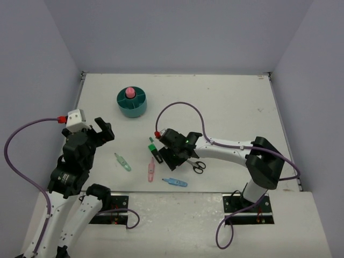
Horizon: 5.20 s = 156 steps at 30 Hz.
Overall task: Sort the stationery into containers
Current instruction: Pick up the pen from the corner of the board, then close the pen cap on the pen.
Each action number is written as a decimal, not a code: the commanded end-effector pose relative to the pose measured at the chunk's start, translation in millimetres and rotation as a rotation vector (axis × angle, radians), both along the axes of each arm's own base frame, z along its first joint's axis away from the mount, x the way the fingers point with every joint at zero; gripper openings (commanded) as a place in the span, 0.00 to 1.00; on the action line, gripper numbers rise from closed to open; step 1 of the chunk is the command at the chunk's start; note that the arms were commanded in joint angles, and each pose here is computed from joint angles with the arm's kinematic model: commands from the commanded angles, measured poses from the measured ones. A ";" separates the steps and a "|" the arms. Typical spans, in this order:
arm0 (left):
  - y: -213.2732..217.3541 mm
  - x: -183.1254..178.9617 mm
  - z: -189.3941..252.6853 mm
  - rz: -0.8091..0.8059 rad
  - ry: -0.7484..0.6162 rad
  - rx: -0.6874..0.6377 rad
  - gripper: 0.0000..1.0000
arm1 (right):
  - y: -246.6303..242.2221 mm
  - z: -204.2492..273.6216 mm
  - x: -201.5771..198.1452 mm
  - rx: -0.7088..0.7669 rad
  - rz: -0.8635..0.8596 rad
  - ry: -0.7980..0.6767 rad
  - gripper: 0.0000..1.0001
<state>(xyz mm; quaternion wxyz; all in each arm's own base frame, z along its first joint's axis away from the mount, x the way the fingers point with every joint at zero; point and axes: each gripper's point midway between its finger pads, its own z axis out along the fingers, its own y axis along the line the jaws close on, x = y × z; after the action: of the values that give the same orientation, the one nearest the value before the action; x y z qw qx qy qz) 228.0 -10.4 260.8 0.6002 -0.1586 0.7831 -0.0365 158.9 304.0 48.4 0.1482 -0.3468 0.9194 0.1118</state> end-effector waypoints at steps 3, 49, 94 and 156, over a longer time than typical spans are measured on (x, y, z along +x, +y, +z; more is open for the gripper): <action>-7.4 8.3 0.3 -0.042 -0.004 0.019 1.00 | 5.6 -7.4 -52.7 -0.008 0.261 0.079 0.61; -232.9 -45.7 37.0 -1.150 -0.240 -0.683 0.90 | 6.4 196.6 13.9 0.501 -0.185 -0.499 0.00; -225.4 10.0 45.5 -0.835 -0.221 -0.595 0.00 | 32.8 149.3 -6.1 0.474 -0.122 -0.334 0.14; -222.9 -10.7 39.8 -0.846 -0.142 -0.703 1.00 | 49.3 246.4 13.1 1.133 -0.112 0.060 0.00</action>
<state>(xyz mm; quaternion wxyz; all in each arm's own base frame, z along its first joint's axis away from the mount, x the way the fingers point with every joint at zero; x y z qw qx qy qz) 200.3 -253.7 292.3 0.4436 0.0051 0.6475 -0.6196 167.4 353.9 270.5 0.2542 -0.1333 0.7565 0.5877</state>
